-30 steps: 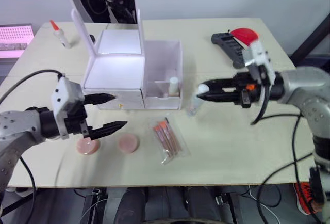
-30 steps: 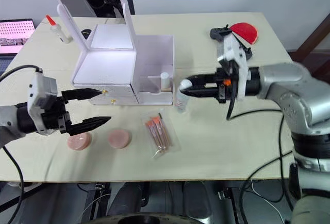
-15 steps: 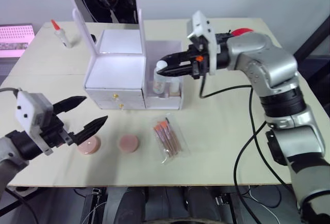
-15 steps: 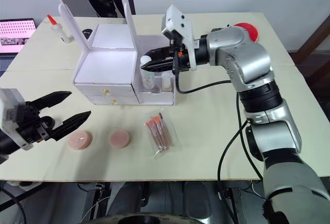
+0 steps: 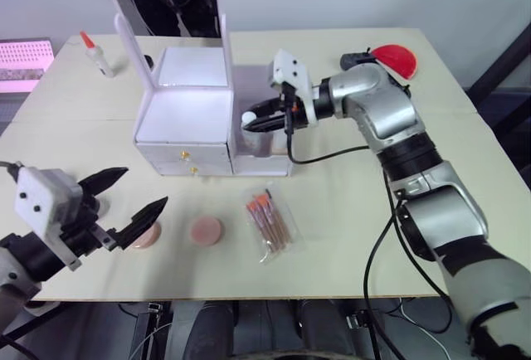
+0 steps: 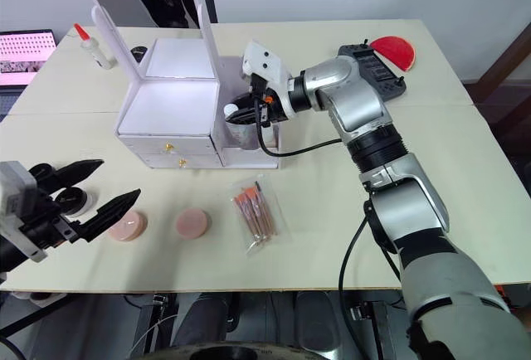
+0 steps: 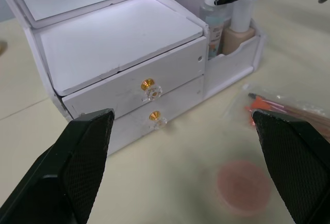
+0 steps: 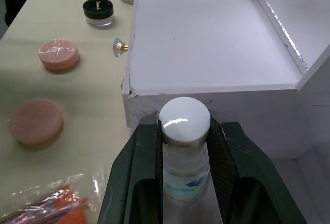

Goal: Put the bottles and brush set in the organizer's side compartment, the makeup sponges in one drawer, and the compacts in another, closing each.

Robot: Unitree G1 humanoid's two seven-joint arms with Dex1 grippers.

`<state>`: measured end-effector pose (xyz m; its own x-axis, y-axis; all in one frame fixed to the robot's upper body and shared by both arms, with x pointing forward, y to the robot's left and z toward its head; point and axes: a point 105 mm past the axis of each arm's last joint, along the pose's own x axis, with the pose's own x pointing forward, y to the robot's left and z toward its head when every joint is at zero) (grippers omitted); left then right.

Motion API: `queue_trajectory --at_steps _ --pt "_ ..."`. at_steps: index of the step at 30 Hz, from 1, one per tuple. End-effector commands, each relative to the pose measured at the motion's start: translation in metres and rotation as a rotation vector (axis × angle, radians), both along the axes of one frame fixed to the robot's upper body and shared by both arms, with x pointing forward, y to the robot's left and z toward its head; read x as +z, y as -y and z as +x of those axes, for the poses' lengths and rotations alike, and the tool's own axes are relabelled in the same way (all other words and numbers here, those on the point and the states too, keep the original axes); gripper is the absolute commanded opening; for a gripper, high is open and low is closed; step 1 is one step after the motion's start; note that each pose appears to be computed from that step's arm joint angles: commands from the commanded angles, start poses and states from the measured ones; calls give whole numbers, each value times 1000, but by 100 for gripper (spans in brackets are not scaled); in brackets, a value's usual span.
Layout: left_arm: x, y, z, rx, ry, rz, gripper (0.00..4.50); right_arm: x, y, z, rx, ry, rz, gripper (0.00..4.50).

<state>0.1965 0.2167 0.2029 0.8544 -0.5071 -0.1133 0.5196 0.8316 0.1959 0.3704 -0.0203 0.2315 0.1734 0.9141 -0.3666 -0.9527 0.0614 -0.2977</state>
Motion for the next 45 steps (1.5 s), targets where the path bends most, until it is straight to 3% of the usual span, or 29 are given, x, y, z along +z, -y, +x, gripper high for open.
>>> queue_trajectory --at_steps 1,12,19,20,24,28,31,35,38,42,45 --pt "10 2 -1 -5 54 19 450 8 -5 2 6 72 -4 82" --pt "7 0 -1 -12 31 49 450 -8 -9 1 10 32 -36 82" --pt "5 3 3 -41 28 49 450 5 -5 -3 18 20 -1 421" --pt "6 3 3 -42 30 48 450 8 -4 -4 20 22 5 441" --pt "6 2 5 -46 33 52 450 23 3 -9 36 17 39 441" --pt "12 0 8 -55 66 22 450 59 20 -28 123 21 179 441" --pt "18 -27 11 17 86 -4 450 69 42 -26 85 67 230 441" --pt "19 -69 6 115 91 -20 450 58 77 -9 -42 208 188 441" --pt "12 -134 -10 313 84 29 450 41 126 3 -203 145 249 441" --pt "9 -163 -28 368 72 10 450 16 186 17 -418 159 275 441" --pt "-6 -185 -46 416 13 42 450 -6 218 20 -543 176 197 441"
